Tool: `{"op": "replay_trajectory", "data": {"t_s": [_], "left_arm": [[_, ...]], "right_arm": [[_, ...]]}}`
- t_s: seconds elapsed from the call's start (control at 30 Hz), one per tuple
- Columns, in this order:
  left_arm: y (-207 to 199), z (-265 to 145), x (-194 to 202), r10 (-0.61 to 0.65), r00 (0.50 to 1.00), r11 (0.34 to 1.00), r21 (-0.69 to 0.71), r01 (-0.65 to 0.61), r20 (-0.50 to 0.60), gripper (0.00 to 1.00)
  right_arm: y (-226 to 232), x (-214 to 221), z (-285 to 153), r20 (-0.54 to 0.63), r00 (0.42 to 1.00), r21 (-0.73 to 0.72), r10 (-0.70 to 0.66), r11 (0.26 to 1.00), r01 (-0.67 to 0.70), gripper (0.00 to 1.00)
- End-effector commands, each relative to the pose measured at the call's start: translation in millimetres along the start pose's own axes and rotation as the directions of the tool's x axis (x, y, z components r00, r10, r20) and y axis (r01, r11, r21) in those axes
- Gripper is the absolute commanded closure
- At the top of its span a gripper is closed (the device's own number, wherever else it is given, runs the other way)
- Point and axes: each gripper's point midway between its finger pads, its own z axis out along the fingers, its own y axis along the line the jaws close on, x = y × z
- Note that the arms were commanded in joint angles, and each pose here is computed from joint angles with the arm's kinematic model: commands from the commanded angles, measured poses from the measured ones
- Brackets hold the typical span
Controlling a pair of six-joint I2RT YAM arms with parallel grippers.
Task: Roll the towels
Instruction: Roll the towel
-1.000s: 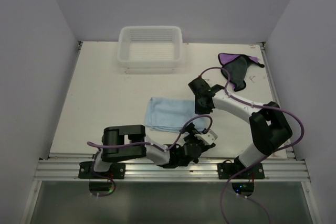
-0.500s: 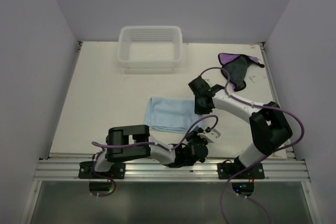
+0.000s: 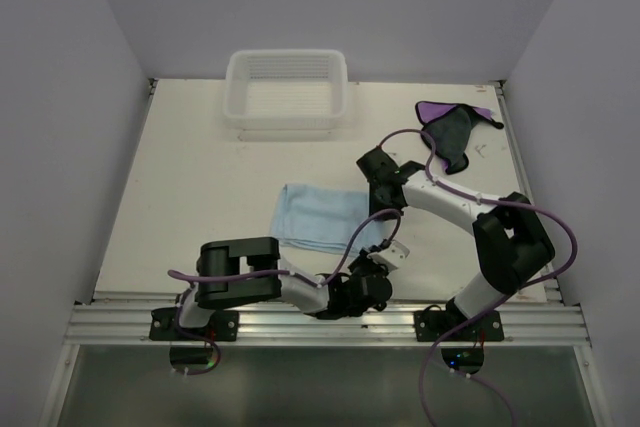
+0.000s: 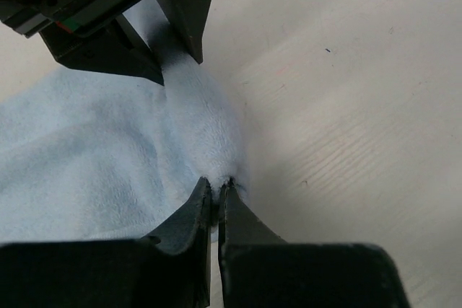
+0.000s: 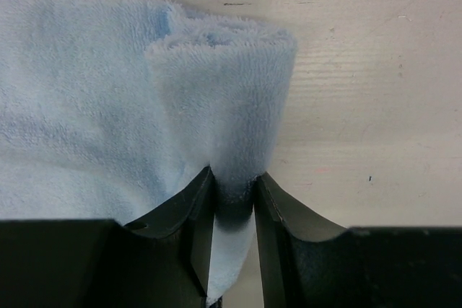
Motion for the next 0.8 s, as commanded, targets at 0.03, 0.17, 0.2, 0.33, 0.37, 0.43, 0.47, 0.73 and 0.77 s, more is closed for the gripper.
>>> {"op": "replay_trajectory", "data": {"t_s": [0.03,0.17,0.2,0.33,0.37,0.43,0.47,0.73,0.77], "left_arm": [[3,-10,-7,-0.184,0.983,0.983,0.024,0.185,-0.019,1.00],[10,-14,-3,-0.278,0.960,0.960,0.035,0.279,-0.044,1.00],[14,-15,3,-0.286,0.957,0.957,0.032,0.288,-0.055,1.00],[17,-20,6,-0.348,0.934,0.935,0.039,0.352,-0.084,1.00],[17,-21,6,-0.359,0.929,0.930,0.043,0.364,-0.088,1.00],[16,-24,8,-0.388,0.915,0.918,0.047,0.395,-0.106,1.00],[15,-25,8,-0.395,0.912,0.914,0.051,0.402,-0.109,1.00],[23,-32,7,-0.420,0.901,0.903,0.045,0.427,-0.110,1.00],[25,-33,8,-0.420,0.901,0.903,0.042,0.427,-0.111,1.00]], "right_arm": [[8,-21,-9,0.051,0.998,-0.016,0.022,1.000,-0.021,0.68],[11,-24,-10,0.056,0.998,-0.024,0.025,0.999,-0.023,0.63],[12,-24,-10,0.056,0.998,-0.027,0.024,0.999,-0.022,0.62],[13,-28,-9,0.064,0.998,-0.021,0.021,1.000,-0.020,0.57],[13,-28,-9,0.064,0.998,-0.019,0.021,1.000,-0.020,0.57],[13,-29,-7,0.061,0.998,-0.017,0.019,1.000,-0.018,0.57],[13,-28,-6,0.060,0.998,-0.016,0.018,1.000,-0.017,0.57],[15,-30,1,0.056,0.998,-0.008,0.011,1.000,-0.011,0.55],[15,-31,1,0.058,0.998,-0.004,0.008,1.000,-0.008,0.54]]}}
